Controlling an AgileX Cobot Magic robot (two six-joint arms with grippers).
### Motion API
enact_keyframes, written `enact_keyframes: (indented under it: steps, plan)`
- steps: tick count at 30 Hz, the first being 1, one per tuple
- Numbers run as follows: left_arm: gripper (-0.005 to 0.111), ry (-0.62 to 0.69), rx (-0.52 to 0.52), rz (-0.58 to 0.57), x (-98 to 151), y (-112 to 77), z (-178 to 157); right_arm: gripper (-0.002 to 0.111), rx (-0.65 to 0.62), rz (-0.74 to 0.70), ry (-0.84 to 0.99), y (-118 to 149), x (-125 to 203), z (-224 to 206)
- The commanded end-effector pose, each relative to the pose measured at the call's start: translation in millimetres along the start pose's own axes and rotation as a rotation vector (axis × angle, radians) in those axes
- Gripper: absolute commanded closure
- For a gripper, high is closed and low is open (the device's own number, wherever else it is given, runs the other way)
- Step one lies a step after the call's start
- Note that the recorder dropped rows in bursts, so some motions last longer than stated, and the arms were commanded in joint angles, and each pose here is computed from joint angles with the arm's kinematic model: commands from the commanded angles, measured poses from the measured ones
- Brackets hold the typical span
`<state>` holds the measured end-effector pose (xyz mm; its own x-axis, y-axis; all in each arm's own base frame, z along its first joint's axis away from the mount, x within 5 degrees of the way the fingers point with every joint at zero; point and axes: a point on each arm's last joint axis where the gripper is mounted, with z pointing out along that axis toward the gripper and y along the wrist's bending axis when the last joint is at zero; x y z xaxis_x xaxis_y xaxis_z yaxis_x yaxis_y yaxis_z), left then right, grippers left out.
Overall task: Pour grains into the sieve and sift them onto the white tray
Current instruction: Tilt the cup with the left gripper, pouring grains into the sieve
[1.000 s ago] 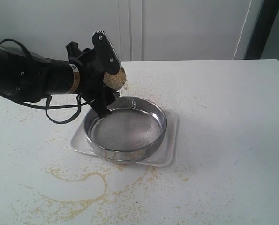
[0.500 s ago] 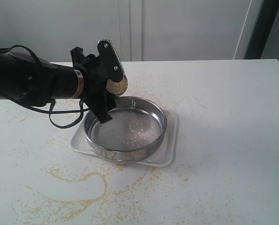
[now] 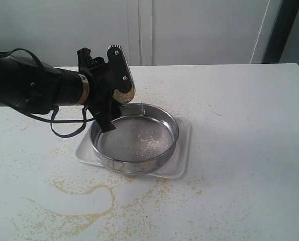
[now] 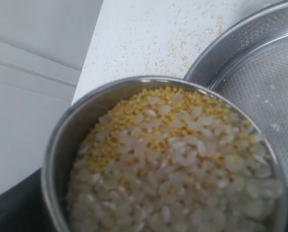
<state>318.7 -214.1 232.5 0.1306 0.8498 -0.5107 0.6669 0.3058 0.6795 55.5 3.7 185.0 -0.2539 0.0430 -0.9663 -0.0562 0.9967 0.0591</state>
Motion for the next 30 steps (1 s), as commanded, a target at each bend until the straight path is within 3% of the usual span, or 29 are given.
enact_keyframes:
  steps: [1, 30]
  plan:
    - [0.107, -0.007, -0.026, 0.049, -4.9, 5.2, -4.3, 0.108, -0.002, -0.003, -0.007, 0.0, 1.2, 0.2]
    - [0.107, -0.002, -0.030, 0.156, -4.5, 5.5, -4.3, 0.108, -0.002, -0.003, -0.007, 0.0, 1.2, 0.2]
